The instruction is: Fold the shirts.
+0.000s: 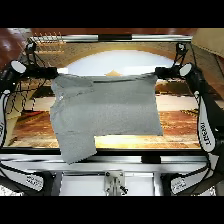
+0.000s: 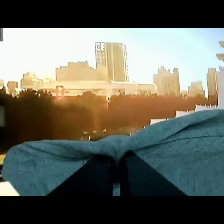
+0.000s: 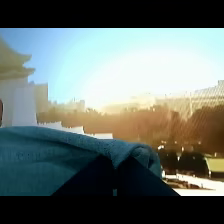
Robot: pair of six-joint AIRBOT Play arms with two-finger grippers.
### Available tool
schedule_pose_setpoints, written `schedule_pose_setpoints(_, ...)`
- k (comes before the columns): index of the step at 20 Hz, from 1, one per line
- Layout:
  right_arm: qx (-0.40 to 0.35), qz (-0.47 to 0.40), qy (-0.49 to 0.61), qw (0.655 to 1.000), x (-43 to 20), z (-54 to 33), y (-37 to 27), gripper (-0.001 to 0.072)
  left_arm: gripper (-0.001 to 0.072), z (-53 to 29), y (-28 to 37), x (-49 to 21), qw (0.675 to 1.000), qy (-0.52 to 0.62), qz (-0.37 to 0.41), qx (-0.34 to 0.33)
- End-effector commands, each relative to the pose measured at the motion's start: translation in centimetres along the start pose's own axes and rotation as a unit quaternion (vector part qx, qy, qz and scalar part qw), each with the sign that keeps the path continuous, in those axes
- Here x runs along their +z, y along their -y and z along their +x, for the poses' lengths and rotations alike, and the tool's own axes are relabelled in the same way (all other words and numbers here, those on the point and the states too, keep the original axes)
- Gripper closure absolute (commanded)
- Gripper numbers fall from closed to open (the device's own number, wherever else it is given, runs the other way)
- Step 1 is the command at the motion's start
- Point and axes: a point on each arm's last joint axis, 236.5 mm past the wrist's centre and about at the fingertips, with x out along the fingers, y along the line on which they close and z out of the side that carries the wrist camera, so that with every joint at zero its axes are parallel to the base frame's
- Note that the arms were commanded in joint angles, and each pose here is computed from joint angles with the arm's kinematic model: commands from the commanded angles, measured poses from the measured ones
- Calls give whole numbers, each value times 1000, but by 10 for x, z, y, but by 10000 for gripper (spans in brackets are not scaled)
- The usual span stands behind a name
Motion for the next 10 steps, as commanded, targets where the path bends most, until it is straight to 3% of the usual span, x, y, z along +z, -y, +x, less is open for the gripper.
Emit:
schedule_pose_setpoints(1, -9, 7, 35, 999, 3, 29, 3, 645, 664, 38, -14, 10, 999, 32, -26, 7)
schedule_pose_setpoints(3, -7, 5, 4, 1000, -12, 30, 5, 645, 664, 44, -12, -7, 1000, 2, -29, 0)
schedule_pose_setpoints(6, 2, -9, -61, 998, -38, 18, 1, 645, 665, 27, -2, -64, 991, -128, -5, -21)
schedule_pose_setpoints(10, -11, -44, -155, 987, -70, -16, 15, 645, 665, -33, -24, -120, 959, -279, 51, 24)
